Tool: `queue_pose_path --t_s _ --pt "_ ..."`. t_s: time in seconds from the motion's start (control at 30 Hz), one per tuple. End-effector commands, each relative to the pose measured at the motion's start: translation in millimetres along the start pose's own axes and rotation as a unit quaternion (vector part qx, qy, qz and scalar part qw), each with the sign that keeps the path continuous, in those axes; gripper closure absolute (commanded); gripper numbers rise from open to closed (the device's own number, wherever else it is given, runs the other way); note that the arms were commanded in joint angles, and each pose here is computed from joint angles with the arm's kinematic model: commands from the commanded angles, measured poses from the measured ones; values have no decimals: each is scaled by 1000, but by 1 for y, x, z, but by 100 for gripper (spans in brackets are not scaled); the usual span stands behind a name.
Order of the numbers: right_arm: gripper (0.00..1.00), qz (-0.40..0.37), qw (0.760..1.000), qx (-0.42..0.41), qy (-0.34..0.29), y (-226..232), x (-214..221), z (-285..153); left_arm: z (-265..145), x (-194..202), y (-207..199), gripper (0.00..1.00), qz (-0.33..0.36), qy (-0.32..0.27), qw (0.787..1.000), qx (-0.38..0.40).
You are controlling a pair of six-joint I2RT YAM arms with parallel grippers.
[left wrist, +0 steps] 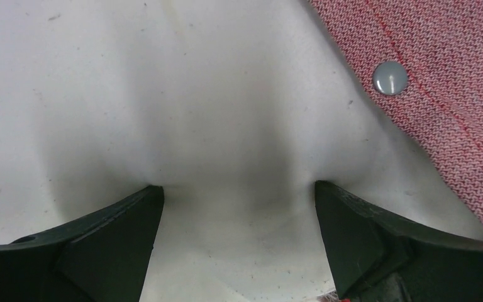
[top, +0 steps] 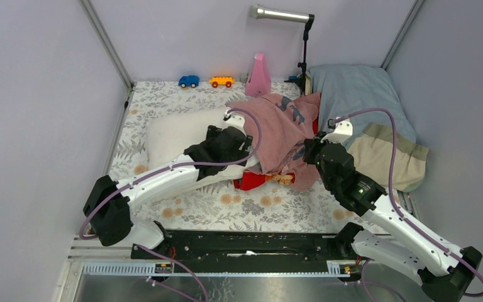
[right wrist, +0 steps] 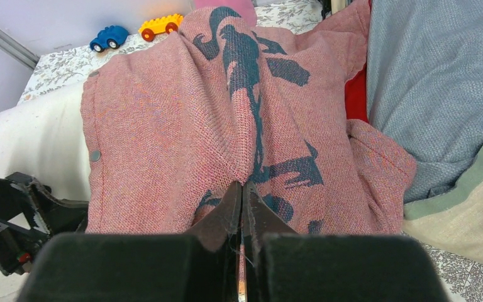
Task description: Remove the pillowcase from the pillow
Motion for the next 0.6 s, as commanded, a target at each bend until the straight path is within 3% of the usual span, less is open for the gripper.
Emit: queue_pose_path --t_s 0.0,0.27,0.3,0.33,0.5,0.57 --pt "100 14 999 20 -40 -7 -24 -3 10 -13 -5 1 10 -20 1000 1" --pt "100 11 999 21 -32 -8 -16 -2 54 18 32 3 -87 59 994 -1" --pt "100 10 999 21 -31 -8 -14 -1 60 22 39 9 -108 65 992 5" --pt "100 9 999 22 -29 -8 -13 -1 64 33 46 22 -126 74 989 11" --pt "100 7 1000 16 -26 -5 -10 1 57 31 78 99 -208 19 978 17" --pt "100 7 1000 14 -25 -4 -9 2 48 24 98 100 -223 -7 974 -27"
Point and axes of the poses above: each gripper's point midway between its finger pads, its own z axis out along the fingers, its own y axis along the line the jaws close on, x = y × z, the point moved 3 cm from there along -z, back along the fingers, and after that the axes turned 7 degrees about -z, right-handed, at the moved point
